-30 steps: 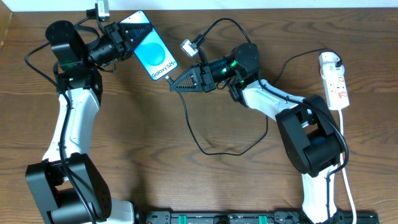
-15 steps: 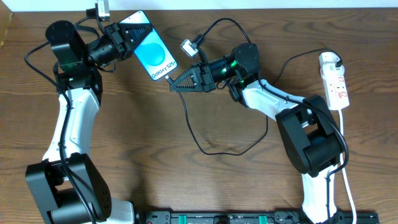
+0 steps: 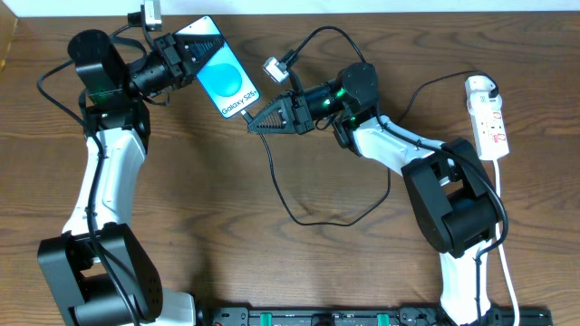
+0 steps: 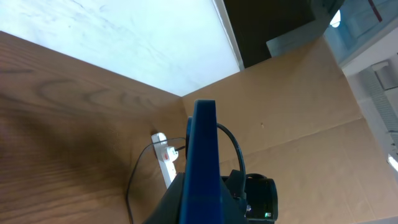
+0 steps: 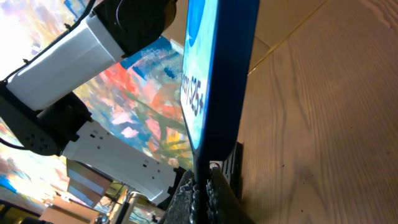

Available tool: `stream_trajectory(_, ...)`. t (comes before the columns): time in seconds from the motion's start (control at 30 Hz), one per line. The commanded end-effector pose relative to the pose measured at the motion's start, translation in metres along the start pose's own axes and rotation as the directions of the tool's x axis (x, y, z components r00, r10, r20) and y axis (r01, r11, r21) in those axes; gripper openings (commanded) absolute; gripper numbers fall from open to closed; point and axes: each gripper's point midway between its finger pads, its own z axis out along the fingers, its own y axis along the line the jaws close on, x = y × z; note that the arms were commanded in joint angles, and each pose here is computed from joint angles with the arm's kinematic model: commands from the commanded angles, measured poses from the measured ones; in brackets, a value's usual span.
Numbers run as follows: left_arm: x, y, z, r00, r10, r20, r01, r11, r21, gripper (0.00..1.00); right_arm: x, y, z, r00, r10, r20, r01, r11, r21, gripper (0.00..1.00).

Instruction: Plug charger to phone and switch on socket

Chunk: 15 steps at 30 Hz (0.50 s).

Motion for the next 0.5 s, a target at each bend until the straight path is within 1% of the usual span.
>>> stream_trajectory(0.0,0.0056,-0.0085,0.0004,0.999,0.035,-0.028,-0.035,0.999,0.024,0.07,-0.0051,0.0017,0.0018,1.000,-0.008,0.019,0.008,1.000,0.002,0.01)
stream_trajectory(0.47,0.0067,-0.0091,0.0004,0.996,0.083,-0.033,-0.082,0.996,0.030,0.07,-0.0043,0.0019,0.0018,1.000,-0.008,0.014,0.008,1.000,0.001,0.01)
